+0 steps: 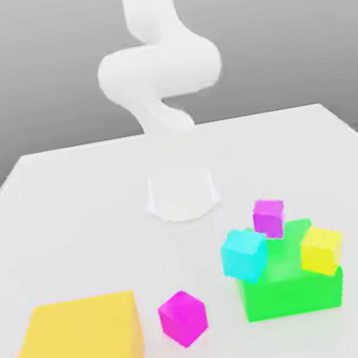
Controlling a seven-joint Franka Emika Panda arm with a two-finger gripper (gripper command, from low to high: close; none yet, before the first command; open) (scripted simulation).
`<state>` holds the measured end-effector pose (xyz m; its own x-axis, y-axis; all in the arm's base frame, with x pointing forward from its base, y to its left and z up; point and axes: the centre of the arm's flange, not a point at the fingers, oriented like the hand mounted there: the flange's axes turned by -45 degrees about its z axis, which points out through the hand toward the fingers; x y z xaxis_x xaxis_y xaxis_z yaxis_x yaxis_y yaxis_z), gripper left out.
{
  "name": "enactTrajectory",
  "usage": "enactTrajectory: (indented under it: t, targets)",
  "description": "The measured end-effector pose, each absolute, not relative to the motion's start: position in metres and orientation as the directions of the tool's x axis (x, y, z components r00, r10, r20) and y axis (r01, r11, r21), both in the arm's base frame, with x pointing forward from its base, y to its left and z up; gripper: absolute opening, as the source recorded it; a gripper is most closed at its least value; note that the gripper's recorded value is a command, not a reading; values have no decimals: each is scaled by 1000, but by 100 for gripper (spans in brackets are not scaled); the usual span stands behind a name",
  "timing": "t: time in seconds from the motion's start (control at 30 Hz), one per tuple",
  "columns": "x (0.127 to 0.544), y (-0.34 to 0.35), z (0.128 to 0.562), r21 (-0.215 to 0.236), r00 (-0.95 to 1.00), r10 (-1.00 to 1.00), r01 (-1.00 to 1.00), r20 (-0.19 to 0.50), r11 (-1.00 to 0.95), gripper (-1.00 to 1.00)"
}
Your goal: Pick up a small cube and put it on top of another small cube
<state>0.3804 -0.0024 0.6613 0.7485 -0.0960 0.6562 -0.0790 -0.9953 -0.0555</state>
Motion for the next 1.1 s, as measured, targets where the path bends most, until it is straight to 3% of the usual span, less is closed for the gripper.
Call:
enactTrajectory:
  t: [0.17,0.33,0.5,0.67,0.87,0.9,1.1]
  targets:
    - [433,-11,543,-122,821,-279,-253,497,-960,0]
    - [449,-20,426,-136,830,-448,-427,333,-894,0]
    - [435,-28,314,-100,781,-602,-594,169,-798,0]
    - [395,-33,214,-19,678,-735,-735,24,-678,0]
    - [387,-32,148,-1,656,-755,-755,0,-656,0]
    - [386,-32,139,-1,656,-755,-755,0,-656,-100]
    - [385,-32,134,-2,656,-754,-754,1,-656,-100]
